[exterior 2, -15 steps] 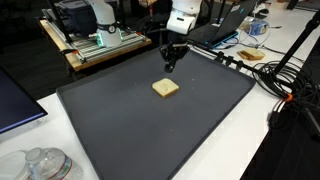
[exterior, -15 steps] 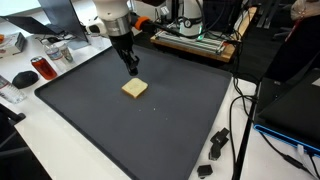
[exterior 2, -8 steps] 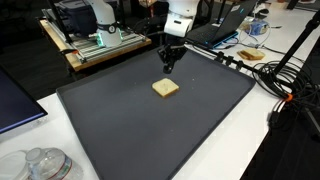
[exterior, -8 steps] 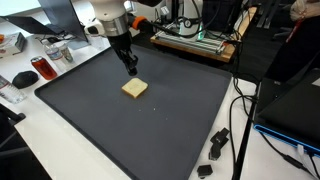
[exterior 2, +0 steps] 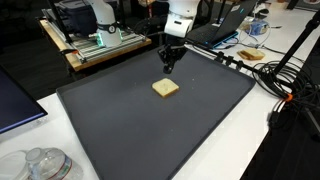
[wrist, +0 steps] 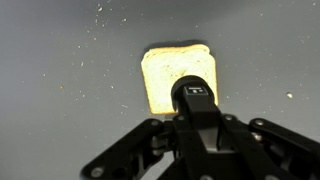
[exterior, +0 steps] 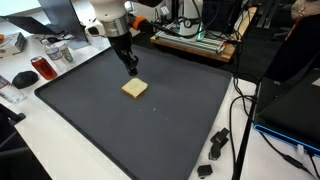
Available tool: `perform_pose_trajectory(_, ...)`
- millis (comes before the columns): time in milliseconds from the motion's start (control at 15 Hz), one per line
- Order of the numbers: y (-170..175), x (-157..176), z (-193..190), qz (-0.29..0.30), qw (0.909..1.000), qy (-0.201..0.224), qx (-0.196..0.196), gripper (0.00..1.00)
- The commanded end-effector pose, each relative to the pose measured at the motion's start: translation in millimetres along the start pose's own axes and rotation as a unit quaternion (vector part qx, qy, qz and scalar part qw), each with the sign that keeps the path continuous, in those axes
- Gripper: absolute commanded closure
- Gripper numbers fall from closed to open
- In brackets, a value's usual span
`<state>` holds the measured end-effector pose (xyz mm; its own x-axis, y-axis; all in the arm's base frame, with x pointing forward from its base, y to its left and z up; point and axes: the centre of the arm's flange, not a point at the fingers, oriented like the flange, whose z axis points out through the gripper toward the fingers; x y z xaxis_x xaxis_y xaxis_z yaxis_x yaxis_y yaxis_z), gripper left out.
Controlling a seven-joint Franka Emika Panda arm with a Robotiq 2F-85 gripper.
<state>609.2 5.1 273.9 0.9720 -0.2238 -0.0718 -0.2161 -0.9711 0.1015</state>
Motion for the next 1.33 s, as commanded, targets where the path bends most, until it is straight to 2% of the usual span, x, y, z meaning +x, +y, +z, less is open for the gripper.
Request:
perform_pose_trajectory(0,2,2,14,0.005,0.9999,0.011,0.01,0.95)
perform_pose_trajectory(600,3,-4,60,0.009,0.9989,0.039,0.024,0.95)
perform_pose_trajectory(1267,-7,1,87,0.01,0.9976,0.063,0.029,0.95)
